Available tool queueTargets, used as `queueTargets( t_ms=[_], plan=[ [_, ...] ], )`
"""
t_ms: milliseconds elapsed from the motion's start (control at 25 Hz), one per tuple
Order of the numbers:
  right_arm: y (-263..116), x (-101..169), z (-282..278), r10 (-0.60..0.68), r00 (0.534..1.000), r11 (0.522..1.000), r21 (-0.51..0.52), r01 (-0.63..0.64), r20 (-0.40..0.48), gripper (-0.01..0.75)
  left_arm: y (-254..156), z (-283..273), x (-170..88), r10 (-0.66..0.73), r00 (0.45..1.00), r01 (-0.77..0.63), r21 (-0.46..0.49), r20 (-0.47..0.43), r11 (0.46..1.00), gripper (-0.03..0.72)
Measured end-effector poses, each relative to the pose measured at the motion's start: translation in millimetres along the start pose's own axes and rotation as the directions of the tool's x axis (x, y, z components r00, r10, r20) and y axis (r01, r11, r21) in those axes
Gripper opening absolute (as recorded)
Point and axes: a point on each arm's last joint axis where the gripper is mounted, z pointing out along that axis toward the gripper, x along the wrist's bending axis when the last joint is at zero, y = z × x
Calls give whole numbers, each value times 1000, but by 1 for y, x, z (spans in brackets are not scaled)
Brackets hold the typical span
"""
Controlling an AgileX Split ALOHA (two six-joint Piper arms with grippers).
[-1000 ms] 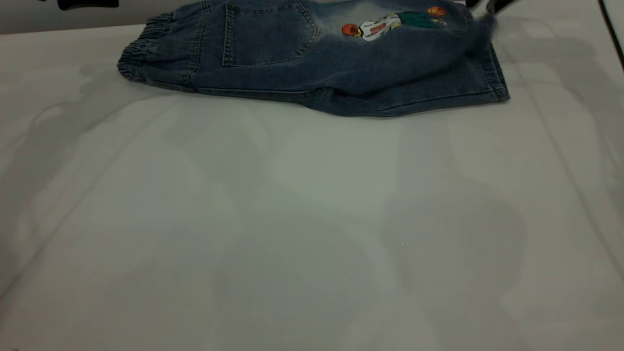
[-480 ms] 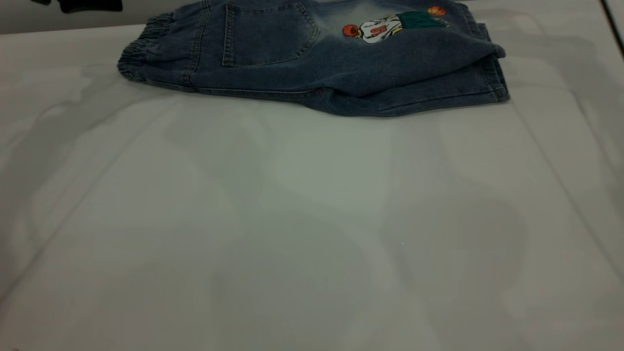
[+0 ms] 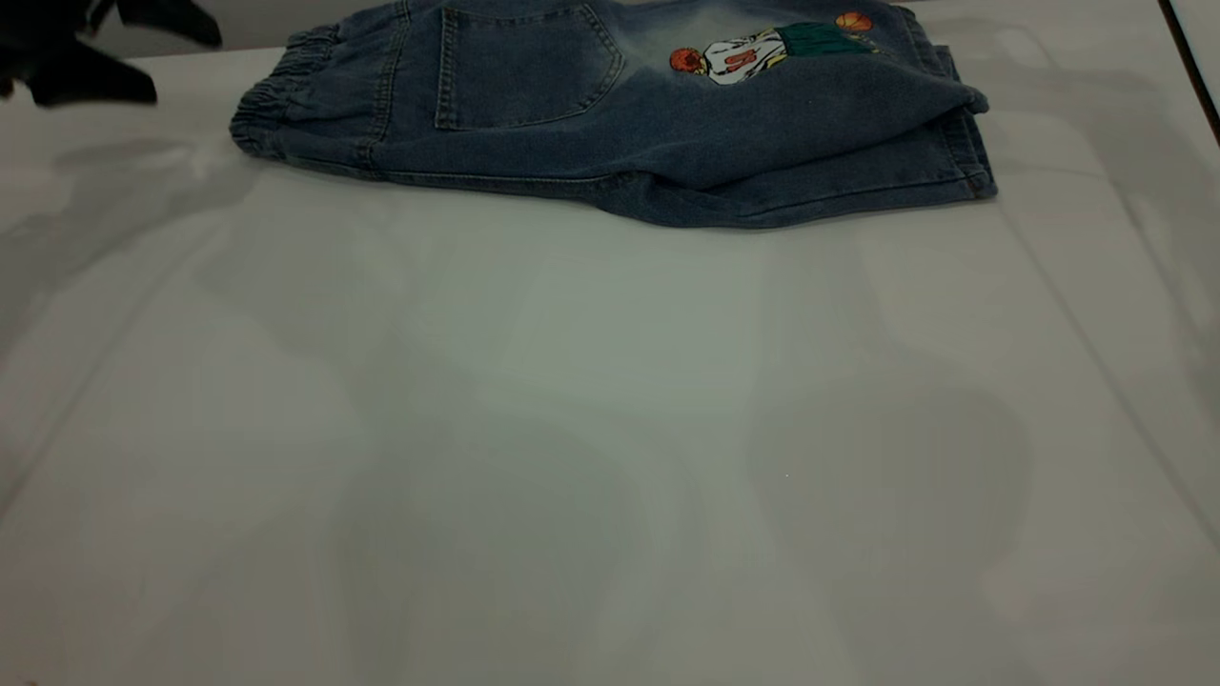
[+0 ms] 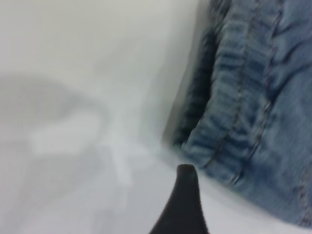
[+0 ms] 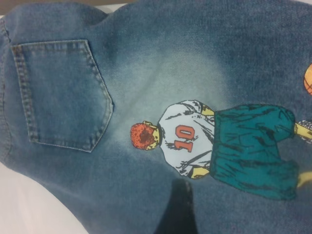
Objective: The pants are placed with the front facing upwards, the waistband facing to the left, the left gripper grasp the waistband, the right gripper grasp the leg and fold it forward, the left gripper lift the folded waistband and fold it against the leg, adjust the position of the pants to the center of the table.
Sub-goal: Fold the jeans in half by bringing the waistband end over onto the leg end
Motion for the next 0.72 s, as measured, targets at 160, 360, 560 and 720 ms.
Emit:
queueTargets(
  t_ms=[160, 360, 560, 720],
  plan=[
    [0, 0, 0, -2, 1000, 1000, 0, 2, 0, 557, -12, 18, 13, -25, 1000, 26, 45, -4, 999, 581],
    [0, 0, 0, -4, 1000, 1000, 0, 4, 0, 557, -9, 28, 15, -44, 999, 43, 49, 27, 998, 581],
    [0, 0, 0, -18, 1000, 1000, 0, 18, 0, 546, 4, 32, 16, -96, 995, 96, -26, 29, 995, 581],
    [0, 0, 0, -18, 1000, 1000, 0, 18, 0, 528, 4, 41, 20, -112, 993, 112, -14, 47, 994, 581]
  ],
)
